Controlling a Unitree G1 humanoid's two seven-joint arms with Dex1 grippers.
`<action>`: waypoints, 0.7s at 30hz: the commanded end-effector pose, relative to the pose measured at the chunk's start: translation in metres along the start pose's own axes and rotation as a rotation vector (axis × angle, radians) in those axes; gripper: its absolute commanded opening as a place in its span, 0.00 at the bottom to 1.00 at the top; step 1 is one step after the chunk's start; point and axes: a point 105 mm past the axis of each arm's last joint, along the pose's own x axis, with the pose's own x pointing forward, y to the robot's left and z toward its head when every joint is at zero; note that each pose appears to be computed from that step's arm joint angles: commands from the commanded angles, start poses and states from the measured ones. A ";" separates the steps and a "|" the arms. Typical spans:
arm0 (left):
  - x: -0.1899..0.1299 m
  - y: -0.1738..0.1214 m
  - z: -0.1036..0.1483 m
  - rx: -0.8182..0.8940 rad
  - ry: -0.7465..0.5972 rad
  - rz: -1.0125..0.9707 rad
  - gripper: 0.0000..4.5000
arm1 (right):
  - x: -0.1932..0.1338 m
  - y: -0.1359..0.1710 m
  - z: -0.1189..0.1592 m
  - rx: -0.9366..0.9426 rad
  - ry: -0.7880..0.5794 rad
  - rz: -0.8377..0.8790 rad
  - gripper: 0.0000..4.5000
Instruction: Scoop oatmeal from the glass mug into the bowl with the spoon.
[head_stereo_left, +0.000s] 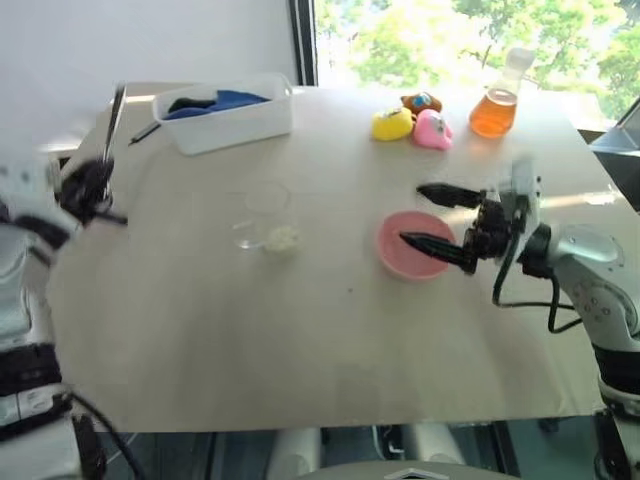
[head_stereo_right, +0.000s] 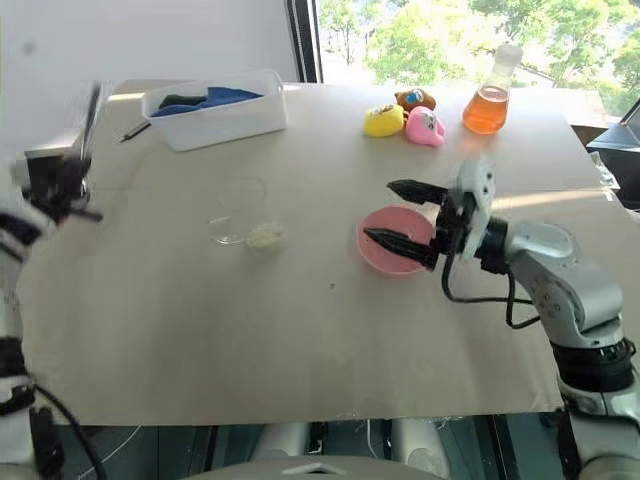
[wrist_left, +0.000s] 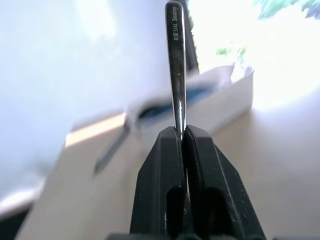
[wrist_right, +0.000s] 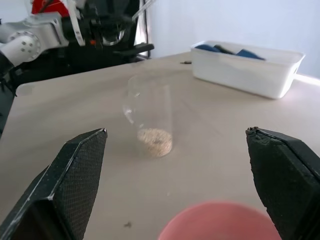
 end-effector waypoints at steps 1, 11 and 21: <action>0.022 -0.036 0.071 0.022 -0.193 -0.102 0.01 | -0.003 -0.017 0.028 0.001 -0.090 -0.079 1.00; 0.018 -0.193 0.127 -0.021 -0.322 -0.700 0.01 | 0.025 -0.015 0.087 0.207 -0.295 -0.107 1.00; 0.018 -0.218 0.117 0.094 -0.297 -0.792 0.01 | 0.036 -0.009 0.104 0.272 -0.354 -0.093 1.00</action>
